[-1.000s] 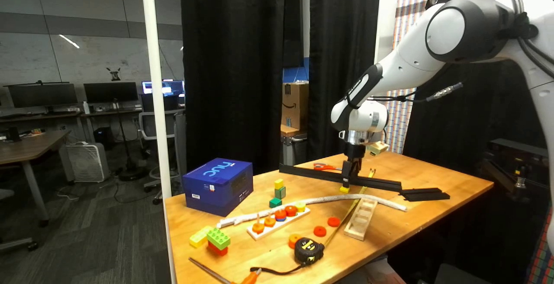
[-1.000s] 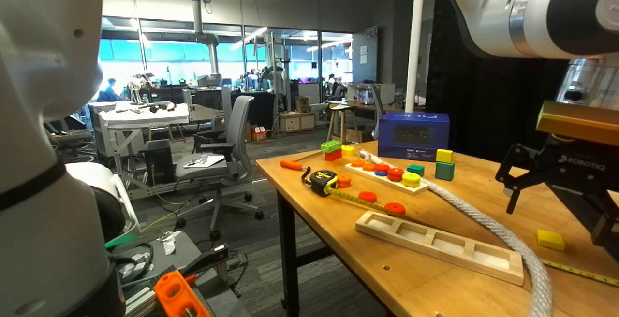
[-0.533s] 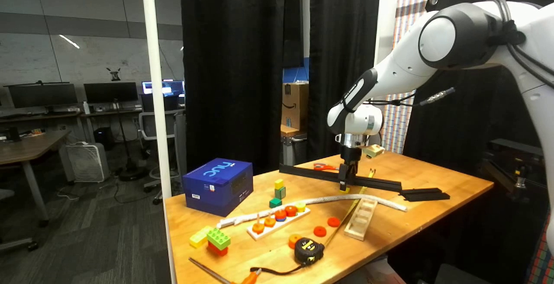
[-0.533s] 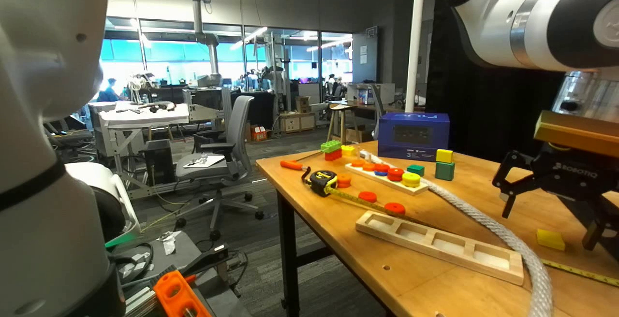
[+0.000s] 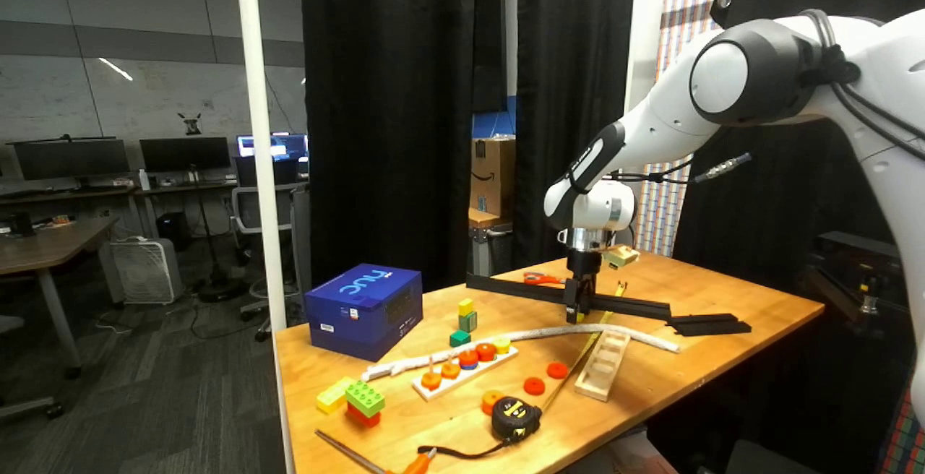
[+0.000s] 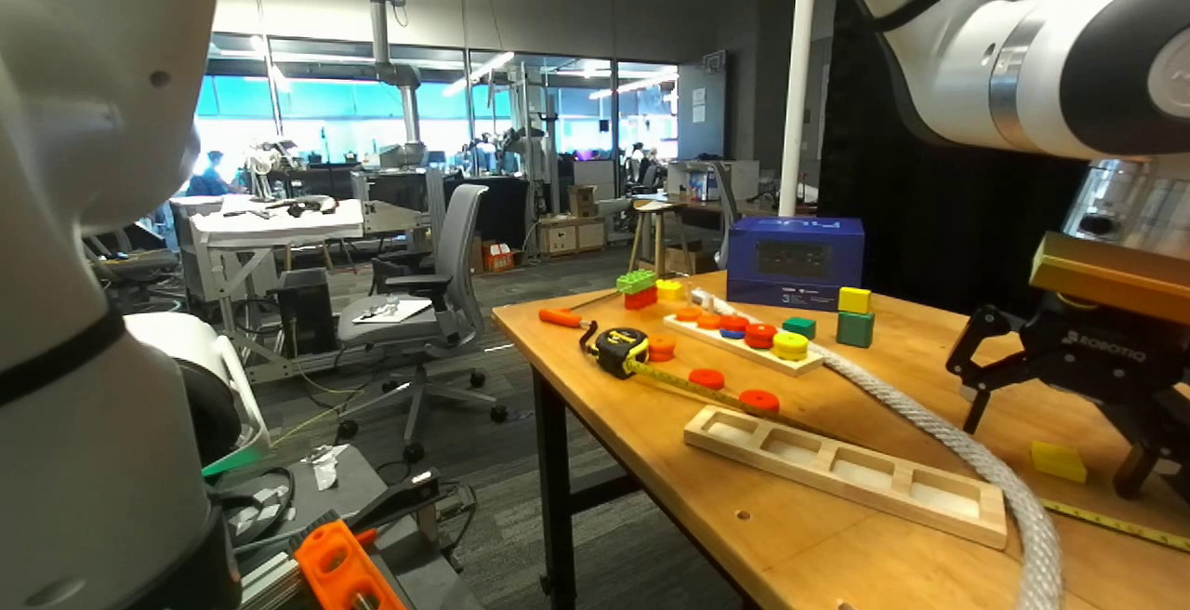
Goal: Pick up the yellow block on the right and place it on top of the green block
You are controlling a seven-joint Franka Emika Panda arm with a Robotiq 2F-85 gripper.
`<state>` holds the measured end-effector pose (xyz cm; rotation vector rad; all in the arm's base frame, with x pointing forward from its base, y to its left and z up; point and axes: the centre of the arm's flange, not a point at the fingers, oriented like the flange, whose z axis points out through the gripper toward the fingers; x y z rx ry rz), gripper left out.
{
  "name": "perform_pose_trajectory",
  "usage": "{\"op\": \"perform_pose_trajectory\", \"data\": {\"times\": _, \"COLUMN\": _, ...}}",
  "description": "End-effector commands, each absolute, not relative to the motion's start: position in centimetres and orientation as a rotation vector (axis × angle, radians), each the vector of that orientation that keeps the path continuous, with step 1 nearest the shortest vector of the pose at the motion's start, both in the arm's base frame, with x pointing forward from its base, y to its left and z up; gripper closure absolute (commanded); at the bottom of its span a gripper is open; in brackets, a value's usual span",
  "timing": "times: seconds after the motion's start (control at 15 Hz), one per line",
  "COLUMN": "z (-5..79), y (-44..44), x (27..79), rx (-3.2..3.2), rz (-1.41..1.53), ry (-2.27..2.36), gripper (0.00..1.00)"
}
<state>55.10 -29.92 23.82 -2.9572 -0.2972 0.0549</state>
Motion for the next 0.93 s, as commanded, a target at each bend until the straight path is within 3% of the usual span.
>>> {"op": "perform_pose_trajectory", "data": {"times": 0.0, "z": 23.88, "y": -30.63, "x": 56.27, "rx": -2.939, "rz": 0.054, "ry": -0.307, "gripper": 0.0}}
{"op": "perform_pose_trajectory", "data": {"times": 0.27, "z": 23.74, "y": -30.73, "x": 56.44, "rx": -2.936, "rz": 0.058, "ry": -0.311, "gripper": 0.0}}
{"op": "perform_pose_trajectory", "data": {"times": 0.33, "z": 23.71, "y": -30.72, "x": 56.45, "rx": -2.936, "rz": 0.058, "ry": -0.309, "gripper": 0.25}}
{"op": "perform_pose_trajectory", "data": {"times": 0.47, "z": 23.7, "y": -30.84, "x": 56.53, "rx": -2.943, "rz": 0.054, "ry": -0.307, "gripper": 0.34}}
{"op": "perform_pose_trajectory", "data": {"times": 0.87, "z": 23.7, "y": -31.12, "x": 56.78, "rx": -2.949, "rz": 0.049, "ry": -0.306, "gripper": 0.82}}
